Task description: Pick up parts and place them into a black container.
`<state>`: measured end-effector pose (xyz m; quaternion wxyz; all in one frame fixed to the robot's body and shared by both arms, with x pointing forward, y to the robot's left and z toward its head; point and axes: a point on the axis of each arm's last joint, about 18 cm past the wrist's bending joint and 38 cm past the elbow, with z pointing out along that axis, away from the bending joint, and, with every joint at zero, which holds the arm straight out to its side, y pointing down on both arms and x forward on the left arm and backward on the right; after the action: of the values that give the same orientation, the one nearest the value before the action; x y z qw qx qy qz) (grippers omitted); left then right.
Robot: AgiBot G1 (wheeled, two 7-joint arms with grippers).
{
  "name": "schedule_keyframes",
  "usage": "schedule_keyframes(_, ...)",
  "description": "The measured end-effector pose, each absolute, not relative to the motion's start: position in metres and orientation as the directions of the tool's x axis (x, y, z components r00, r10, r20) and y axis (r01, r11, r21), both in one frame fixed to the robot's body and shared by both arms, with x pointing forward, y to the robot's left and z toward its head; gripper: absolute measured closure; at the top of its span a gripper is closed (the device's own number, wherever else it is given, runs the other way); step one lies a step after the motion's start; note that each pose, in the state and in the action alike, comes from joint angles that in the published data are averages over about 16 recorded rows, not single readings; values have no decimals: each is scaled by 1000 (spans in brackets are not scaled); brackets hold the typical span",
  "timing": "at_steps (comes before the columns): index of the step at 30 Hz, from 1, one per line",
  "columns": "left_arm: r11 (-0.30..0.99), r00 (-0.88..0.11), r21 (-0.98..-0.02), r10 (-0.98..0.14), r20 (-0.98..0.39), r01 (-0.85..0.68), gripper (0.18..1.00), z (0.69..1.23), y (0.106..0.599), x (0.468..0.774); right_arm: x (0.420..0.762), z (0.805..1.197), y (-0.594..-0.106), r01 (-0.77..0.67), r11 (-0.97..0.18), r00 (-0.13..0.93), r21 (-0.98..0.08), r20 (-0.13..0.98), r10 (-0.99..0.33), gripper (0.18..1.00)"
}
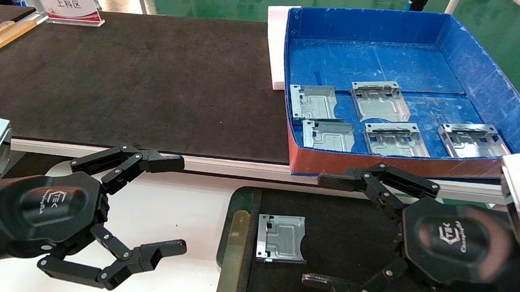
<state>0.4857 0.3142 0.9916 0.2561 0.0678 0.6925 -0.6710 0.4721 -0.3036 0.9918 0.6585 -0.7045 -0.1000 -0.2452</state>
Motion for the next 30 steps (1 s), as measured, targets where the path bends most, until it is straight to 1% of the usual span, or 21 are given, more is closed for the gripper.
schedule_keyframes(30, 90, -860, -895, -250, -446, 438, 184, 992, 314, 486, 475, 992, -302, 464, -111, 860, -879, 477, -179, 178)
